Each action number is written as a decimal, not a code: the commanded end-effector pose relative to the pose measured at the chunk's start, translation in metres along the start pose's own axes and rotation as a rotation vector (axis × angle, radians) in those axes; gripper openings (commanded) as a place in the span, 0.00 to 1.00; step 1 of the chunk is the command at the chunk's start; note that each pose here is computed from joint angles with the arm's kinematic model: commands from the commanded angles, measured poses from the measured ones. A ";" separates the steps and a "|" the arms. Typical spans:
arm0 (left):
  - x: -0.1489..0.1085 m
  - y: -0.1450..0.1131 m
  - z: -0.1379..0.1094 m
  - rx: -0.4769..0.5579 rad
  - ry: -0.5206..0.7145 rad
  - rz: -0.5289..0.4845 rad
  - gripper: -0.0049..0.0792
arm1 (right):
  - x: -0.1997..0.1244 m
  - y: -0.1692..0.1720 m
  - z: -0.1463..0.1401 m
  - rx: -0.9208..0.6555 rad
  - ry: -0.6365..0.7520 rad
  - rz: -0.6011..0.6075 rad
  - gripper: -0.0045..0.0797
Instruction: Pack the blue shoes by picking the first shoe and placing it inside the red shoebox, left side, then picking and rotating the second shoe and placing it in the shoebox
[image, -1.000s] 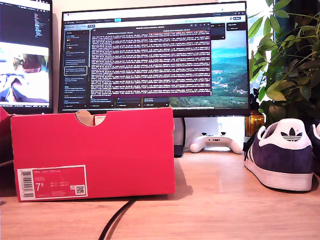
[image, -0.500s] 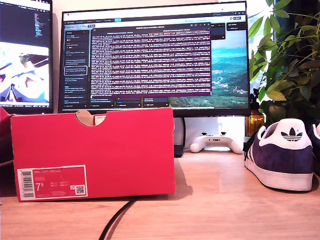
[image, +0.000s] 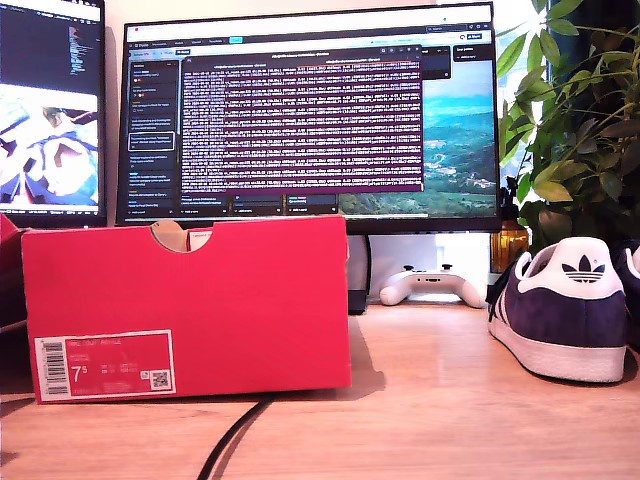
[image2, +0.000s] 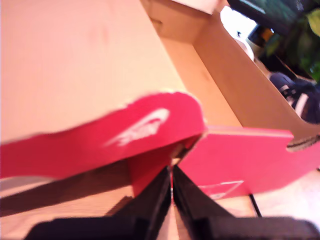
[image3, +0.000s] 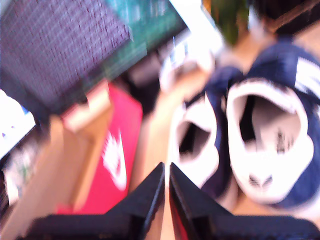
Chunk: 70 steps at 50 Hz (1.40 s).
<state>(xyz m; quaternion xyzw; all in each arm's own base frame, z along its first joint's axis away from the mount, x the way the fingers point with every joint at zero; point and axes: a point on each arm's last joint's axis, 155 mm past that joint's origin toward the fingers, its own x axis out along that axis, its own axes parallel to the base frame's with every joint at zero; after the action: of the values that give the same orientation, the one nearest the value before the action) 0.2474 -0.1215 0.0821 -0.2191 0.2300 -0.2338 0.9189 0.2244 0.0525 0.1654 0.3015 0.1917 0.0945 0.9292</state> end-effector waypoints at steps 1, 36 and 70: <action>0.002 0.003 -0.016 -0.010 0.035 -0.002 0.03 | 0.001 0.001 -0.003 -0.024 0.061 -0.023 0.06; 0.010 0.006 -0.021 0.005 0.050 0.015 0.03 | 0.072 0.031 0.003 -0.152 0.662 -0.245 0.06; 0.011 0.002 -0.013 0.015 0.020 0.004 0.03 | 0.123 0.032 -0.026 -0.251 0.840 -0.319 0.65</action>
<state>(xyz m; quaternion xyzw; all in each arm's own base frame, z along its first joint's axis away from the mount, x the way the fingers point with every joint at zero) 0.2554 -0.1308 0.0785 -0.2109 0.2269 -0.2395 0.9202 0.3205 0.1238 0.1309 0.0964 0.5811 0.0827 0.8038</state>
